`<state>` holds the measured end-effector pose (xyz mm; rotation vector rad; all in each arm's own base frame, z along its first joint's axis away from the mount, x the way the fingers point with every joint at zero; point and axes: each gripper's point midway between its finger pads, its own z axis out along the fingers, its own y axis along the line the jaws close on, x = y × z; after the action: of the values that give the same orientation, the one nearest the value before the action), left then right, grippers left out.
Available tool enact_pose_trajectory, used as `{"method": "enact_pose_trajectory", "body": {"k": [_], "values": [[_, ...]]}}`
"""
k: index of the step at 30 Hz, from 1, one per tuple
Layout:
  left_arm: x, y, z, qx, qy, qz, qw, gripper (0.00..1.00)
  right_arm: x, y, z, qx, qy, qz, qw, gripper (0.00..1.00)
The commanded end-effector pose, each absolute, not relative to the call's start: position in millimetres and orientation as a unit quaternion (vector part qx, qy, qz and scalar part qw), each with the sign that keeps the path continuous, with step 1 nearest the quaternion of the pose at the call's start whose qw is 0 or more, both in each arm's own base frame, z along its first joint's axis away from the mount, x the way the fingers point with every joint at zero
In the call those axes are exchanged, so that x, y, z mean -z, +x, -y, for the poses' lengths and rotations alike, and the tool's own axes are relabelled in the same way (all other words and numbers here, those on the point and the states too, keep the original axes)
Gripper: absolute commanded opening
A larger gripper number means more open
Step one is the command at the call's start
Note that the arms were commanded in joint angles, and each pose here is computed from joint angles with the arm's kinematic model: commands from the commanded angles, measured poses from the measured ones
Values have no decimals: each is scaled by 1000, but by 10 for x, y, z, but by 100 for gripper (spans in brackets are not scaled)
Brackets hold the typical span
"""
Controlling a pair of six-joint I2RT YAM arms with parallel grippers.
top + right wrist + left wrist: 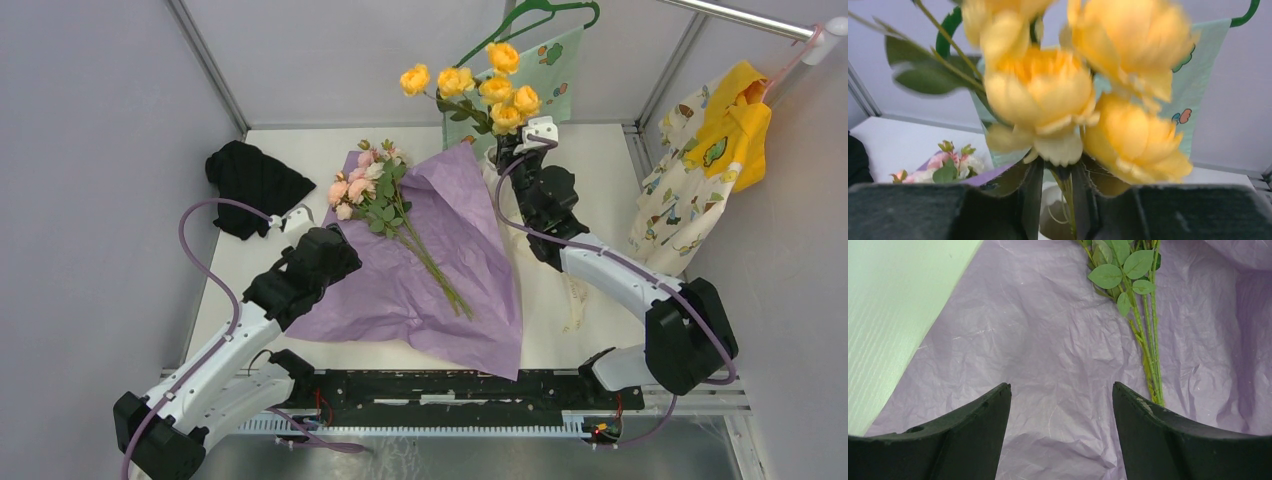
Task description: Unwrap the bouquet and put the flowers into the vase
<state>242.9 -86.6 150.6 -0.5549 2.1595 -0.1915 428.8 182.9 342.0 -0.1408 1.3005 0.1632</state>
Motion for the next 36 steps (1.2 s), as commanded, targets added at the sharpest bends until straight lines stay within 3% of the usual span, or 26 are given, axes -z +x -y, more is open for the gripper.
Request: {"method": "enact_pose_trajectory", "body": {"k": [1,8,17,26,36], "values": [[-1690,2508,883,89,-221,-854,462,80,-3669,4129,-1786,-109,-47,-570,813,39],[-1679,2488,887,93,-222,-854,461,80,-3547,3969,-1695,-129,-25,-578,805,78],[-1682,2478,892,98,-222,-853,461,80,-3705,3720,-1586,-140,-25,-571,808,98],[-1771,2492,815,84,-234,-845,473,80,-4082,3253,-1758,-197,-90,-544,811,98],[-2282,2421,425,48,-300,-792,529,81,-3860,2770,-2978,-210,-254,-596,732,98]]}}
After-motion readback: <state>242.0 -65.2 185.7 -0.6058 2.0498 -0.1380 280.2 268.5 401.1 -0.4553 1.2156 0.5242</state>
